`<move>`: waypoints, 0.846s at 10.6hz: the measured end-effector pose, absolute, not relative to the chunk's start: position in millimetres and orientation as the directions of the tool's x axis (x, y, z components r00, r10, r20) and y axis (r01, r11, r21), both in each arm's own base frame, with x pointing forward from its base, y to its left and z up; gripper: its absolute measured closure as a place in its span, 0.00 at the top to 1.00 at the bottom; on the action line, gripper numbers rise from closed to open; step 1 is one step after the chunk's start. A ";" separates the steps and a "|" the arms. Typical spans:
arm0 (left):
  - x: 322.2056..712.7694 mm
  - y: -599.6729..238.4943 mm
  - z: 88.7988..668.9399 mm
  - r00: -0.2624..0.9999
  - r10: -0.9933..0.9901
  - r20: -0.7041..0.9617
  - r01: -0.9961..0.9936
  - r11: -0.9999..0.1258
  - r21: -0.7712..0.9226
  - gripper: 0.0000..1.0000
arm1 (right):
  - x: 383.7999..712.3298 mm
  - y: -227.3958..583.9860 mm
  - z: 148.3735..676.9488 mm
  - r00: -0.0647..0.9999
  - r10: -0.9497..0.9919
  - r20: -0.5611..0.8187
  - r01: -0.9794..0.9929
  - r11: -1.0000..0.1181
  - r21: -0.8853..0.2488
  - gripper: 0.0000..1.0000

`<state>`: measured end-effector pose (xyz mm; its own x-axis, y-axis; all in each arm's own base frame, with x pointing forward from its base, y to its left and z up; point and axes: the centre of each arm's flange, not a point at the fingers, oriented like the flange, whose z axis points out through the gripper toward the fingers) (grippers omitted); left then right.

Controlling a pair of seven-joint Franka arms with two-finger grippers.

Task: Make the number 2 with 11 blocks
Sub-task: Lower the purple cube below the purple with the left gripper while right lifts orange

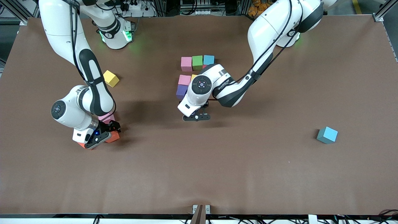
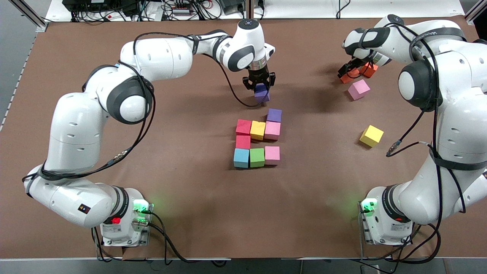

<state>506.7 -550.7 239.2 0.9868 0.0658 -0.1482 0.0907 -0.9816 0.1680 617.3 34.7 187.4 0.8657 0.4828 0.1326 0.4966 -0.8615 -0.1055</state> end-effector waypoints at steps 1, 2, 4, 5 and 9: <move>506.3 -551.7 238.9 0.985 0.071 -0.160 0.100 -0.979 0.178 0.55 | 617.9 35.0 187.9 0.865 0.484 0.134 0.498 -0.861 -0.105 0.70; 504.7 -553.1 238.2 0.984 0.072 -0.165 0.102 -0.978 0.180 0.55 | 618.5 35.2 188.6 0.864 0.484 0.136 0.499 -0.860 -0.104 0.63; 498.6 -558.9 236.6 0.984 0.063 -0.168 0.094 -0.978 0.184 0.55 | 620.7 38.6 190.9 0.861 0.489 0.140 0.504 -0.857 -0.105 0.62; 495.7 -562.7 236.7 0.985 0.058 -0.163 0.089 -0.978 0.191 0.55 | 622.9 41.4 193.3 0.859 0.492 0.142 0.508 -0.854 -0.110 0.62; 490.7 -570.5 230.7 0.987 0.052 -0.152 0.084 -0.973 0.213 0.55 | 632.7 55.2 207.7 0.877 0.466 0.116 0.480 -0.857 -0.185 0.62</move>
